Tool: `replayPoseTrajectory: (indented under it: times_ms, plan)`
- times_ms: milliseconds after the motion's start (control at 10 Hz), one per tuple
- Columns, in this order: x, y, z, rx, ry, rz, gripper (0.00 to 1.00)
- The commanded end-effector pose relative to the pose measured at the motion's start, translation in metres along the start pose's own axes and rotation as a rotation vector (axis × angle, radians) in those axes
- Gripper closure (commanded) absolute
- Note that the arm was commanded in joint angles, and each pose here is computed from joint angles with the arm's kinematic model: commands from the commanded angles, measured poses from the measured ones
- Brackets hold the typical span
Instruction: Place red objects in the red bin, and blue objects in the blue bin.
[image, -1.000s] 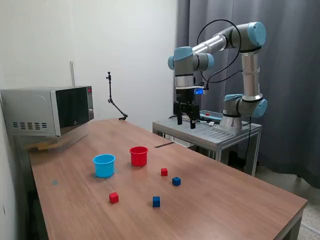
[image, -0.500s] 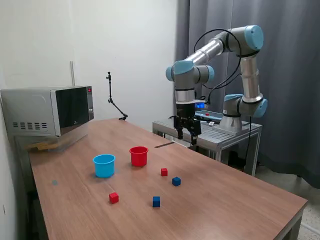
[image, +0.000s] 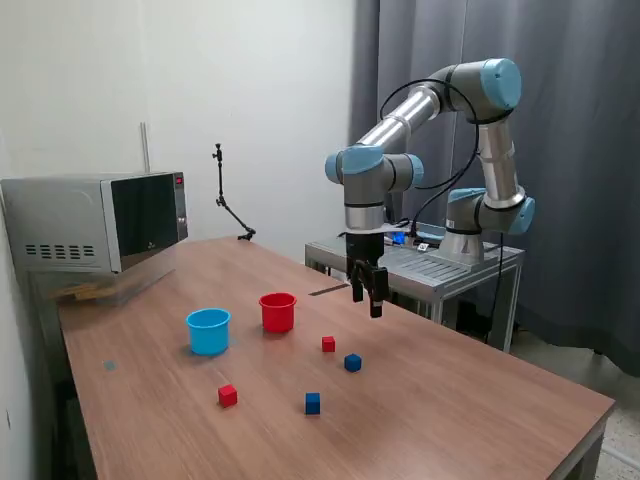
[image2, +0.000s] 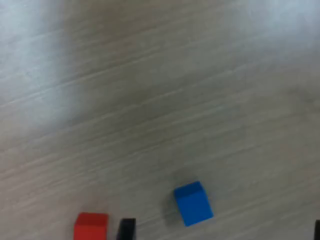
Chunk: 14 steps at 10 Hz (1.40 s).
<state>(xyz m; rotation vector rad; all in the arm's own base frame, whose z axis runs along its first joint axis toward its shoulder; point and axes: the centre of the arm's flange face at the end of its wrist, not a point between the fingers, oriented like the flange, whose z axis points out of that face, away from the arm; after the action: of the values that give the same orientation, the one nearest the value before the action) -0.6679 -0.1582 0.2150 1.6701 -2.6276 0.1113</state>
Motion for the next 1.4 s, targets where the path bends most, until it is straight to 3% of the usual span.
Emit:
replayPoseTrajectory:
  times_ms: [0,200,800,900,1000,1300]
  plan:
    - [-0.015,0.015,0.004,-0.015,-0.008,0.142,0.0]
    - [-0.03,0.023,0.008,-0.05,-0.078,0.241,0.0]
    - [-0.083,0.015,0.056,0.057,-0.126,0.305,0.0]
    - [-0.084,0.016,0.055,0.056,-0.123,0.271,0.0]
    - [-0.082,0.017,0.059,0.061,-0.107,0.211,0.0]
    - [-0.042,0.014,0.057,0.118,0.107,-0.215,0.0]
